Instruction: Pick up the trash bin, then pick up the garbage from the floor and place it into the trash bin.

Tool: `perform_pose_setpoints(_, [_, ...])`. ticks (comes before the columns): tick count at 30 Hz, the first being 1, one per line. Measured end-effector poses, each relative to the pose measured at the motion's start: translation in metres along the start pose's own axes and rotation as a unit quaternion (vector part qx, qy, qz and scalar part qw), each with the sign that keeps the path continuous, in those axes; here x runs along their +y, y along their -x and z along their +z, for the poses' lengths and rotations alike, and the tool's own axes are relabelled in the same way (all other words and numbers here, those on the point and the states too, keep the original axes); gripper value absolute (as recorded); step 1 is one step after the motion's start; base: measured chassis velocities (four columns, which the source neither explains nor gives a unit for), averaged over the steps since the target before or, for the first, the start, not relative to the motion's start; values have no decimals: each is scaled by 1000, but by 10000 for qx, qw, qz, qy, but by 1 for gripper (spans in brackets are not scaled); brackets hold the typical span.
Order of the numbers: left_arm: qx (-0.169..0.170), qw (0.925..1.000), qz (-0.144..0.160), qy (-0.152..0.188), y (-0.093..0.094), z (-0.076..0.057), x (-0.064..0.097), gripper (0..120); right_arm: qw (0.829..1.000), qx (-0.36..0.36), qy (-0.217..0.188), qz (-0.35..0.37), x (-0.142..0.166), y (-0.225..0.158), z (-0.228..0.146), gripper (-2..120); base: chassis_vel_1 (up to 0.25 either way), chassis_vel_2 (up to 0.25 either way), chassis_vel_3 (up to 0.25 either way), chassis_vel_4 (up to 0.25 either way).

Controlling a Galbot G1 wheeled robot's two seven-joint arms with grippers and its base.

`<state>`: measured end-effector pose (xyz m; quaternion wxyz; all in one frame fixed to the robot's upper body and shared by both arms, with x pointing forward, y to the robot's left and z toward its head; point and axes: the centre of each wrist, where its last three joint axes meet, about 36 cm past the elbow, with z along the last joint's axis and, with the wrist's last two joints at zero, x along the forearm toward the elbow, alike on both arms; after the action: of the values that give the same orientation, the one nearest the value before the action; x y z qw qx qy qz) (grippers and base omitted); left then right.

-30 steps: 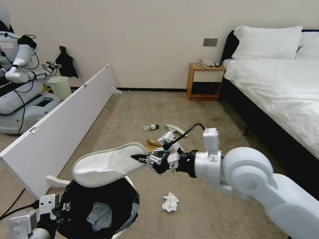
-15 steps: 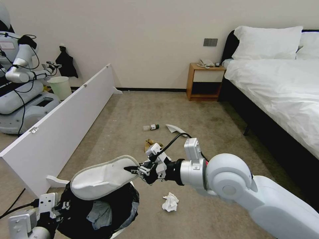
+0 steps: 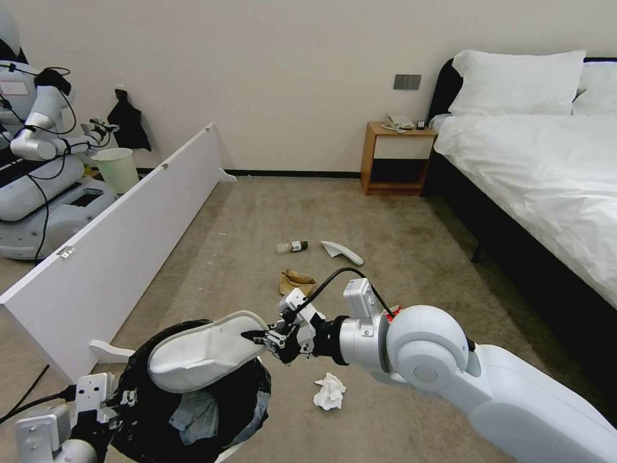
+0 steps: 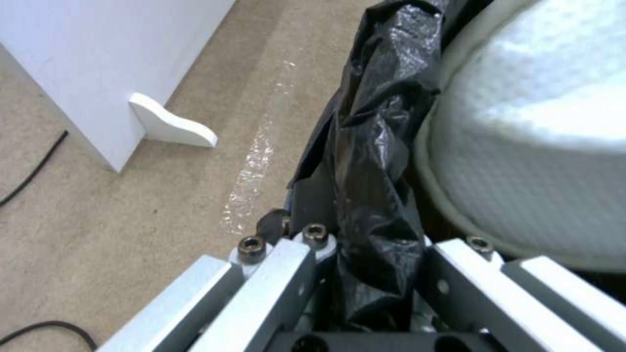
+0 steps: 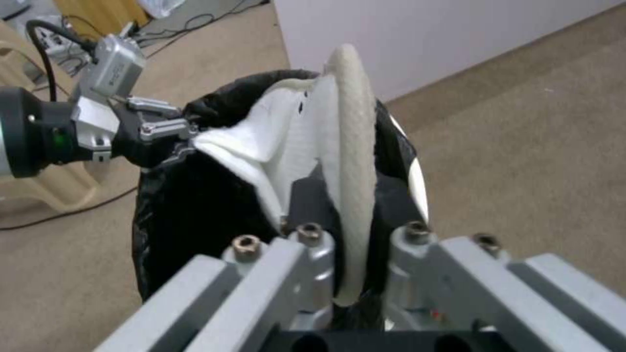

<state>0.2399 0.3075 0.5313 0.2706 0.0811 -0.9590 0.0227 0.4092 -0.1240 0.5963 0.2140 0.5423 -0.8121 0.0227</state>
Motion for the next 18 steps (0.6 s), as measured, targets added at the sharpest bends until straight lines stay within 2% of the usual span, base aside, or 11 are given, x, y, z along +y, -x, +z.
perform_pose_setpoints(5, [18, 10000, 26, -11, 0, 0, -1, 2, 10000, 18, -26, 14, 1, 3, 1, 22, 0, 0, 0, 0])
perform_pose_setpoints(7, [40, 10000, 39, -11, -1, 1, -1, 2, 10000, 13, -49, 19, 2, 4, 0, 36, 0, 0, 0, 0])
perform_pose_setpoints(11, [48, 10000, 42, -13, -1, 2, -1, 2, 10000, 8, -58, 20, 2, 4, 0, 44, 0, 0, 0, 0])
perform_pose_setpoints(13, [57, 10000, 63, -26, -2, 2, -2, 2, 10000, -10, -61, 21, 3, 2, 0, 57, 0, 0, 0, 0])
perform_pose_setpoints(14, [57, 10000, 63, -26, -2, 2, -2, 2, 10000, -10, -61, 21, 3, 2, 0, 57, 0, 0, 0, 0])
perform_pose_setpoints(18, [74, 9999, 90, -39, -3, 3, -4, 2, 10000, -27, -45, 13, 4, 1, 1, 74, 0, 0, 0, 0])
